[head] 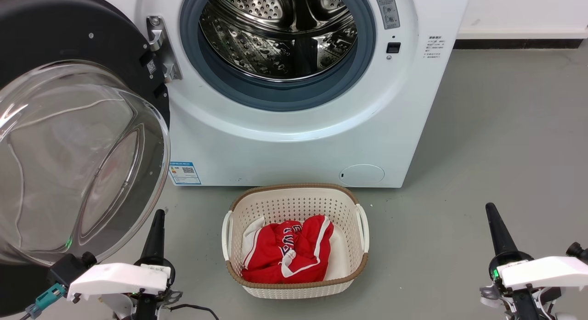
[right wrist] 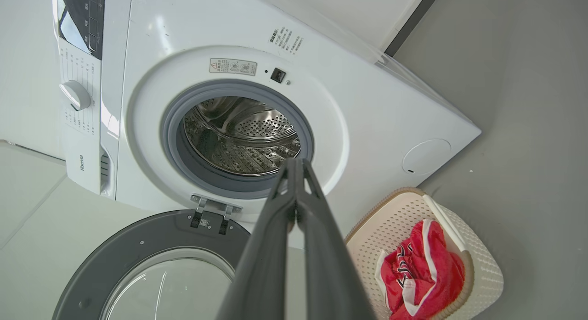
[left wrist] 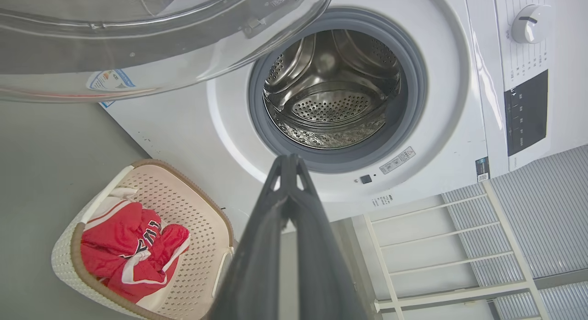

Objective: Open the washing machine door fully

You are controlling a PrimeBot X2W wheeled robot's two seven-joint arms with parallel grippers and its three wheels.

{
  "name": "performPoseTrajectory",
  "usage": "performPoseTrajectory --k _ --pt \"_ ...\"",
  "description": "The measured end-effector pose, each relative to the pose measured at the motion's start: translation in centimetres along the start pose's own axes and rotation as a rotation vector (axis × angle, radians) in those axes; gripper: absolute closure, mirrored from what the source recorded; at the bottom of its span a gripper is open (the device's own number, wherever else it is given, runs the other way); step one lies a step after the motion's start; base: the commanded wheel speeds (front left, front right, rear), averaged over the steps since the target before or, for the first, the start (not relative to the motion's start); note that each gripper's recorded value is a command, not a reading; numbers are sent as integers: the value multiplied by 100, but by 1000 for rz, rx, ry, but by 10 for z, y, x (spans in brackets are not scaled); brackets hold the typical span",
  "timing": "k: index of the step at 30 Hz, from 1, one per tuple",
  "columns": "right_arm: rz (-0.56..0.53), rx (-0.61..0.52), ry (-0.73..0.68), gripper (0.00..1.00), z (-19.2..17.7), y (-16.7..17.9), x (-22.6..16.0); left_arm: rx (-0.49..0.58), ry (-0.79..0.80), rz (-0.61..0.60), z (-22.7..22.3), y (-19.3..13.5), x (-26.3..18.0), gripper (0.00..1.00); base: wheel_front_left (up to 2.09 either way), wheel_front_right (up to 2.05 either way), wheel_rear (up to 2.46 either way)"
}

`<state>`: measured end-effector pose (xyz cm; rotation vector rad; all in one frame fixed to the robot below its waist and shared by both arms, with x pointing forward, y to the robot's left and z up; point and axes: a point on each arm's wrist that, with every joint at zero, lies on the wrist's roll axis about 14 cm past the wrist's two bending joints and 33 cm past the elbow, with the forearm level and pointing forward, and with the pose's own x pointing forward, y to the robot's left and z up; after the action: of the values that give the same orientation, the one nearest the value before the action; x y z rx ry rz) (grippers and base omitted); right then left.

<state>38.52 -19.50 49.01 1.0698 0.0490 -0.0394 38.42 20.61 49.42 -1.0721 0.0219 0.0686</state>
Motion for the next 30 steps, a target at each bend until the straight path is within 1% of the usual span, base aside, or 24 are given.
performPoseTrajectory --k 30 --pt "18 287 1 100 5 4 1 -287 21 -16 -1 -4 1 100 0 0 0"
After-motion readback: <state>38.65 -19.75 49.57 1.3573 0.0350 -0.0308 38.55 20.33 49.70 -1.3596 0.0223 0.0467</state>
